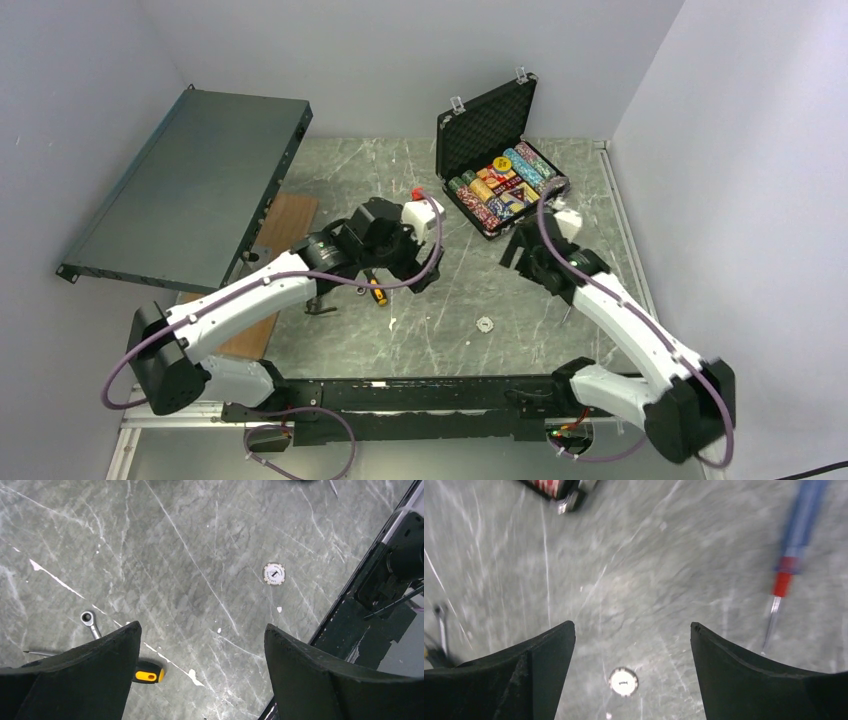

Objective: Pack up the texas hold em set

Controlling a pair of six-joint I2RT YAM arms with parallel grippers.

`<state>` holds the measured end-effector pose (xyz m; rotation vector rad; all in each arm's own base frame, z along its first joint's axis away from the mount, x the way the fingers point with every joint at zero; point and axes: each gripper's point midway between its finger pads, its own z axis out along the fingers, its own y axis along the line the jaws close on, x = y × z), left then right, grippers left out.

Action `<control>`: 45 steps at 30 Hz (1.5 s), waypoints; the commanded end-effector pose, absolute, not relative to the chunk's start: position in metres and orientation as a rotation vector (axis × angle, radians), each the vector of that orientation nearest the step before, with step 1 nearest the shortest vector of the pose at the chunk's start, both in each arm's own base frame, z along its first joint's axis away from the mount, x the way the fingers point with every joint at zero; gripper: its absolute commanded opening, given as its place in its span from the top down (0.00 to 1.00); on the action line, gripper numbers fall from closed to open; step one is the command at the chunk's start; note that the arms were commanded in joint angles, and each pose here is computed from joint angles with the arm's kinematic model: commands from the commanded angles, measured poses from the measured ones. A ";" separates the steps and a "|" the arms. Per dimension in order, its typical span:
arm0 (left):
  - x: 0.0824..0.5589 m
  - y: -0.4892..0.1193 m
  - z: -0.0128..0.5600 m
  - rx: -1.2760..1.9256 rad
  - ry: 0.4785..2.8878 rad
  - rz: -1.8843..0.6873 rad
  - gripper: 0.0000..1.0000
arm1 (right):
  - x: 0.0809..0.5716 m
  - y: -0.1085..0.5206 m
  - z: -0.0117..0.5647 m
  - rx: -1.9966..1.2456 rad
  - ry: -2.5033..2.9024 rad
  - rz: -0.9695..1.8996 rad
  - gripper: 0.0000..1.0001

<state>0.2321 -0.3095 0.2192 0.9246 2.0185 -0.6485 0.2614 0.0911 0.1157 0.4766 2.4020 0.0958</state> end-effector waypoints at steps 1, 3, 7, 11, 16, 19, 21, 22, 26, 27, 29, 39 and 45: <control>0.227 -0.331 0.202 0.949 2.047 -0.633 0.07 | 0.253 0.022 0.170 0.824 2.045 -0.087 0.15; 0.222 -0.346 0.190 0.961 2.092 -0.640 0.09 | 0.242 0.006 0.184 0.883 1.936 -0.087 0.17; 0.213 -0.382 0.154 0.981 2.198 -0.644 0.11 | 0.218 -0.021 0.217 0.920 1.770 -0.070 0.18; 0.212 -0.419 0.125 0.981 2.278 -0.558 0.11 | 0.199 -0.037 0.249 0.879 1.680 -0.057 0.18; 0.206 -0.462 0.105 1.012 2.311 -0.545 0.15 | 0.175 -0.053 0.270 0.889 1.608 -0.048 0.18; 0.201 -0.471 0.091 1.031 2.337 -0.514 0.19 | 0.165 -0.054 0.272 0.895 1.590 0.002 0.19; 0.200 -0.473 0.082 1.044 2.355 -0.491 0.23 | 0.163 -0.052 0.274 0.891 1.575 0.047 0.19; 0.199 -0.474 0.079 1.049 2.363 -0.481 0.25 | 0.162 -0.051 0.276 0.884 1.567 0.063 0.19; 0.193 -0.472 0.063 1.062 2.406 -0.447 0.27 | 0.162 -0.051 0.278 0.874 1.557 0.069 0.19; 0.191 -0.472 0.059 1.071 2.415 -0.444 0.26 | 0.162 -0.051 0.278 0.869 1.561 0.067 0.19; 0.186 -0.470 0.050 1.088 2.435 -0.420 0.24 | 0.164 -0.049 0.277 0.865 1.570 0.064 0.19; 0.169 -0.472 0.030 1.151 2.460 -0.346 0.30 | 0.169 -0.045 0.272 0.849 1.586 0.066 0.19; 0.167 -0.468 0.024 1.163 2.484 -0.314 0.41 | 0.169 -0.045 0.272 0.849 1.584 0.069 0.19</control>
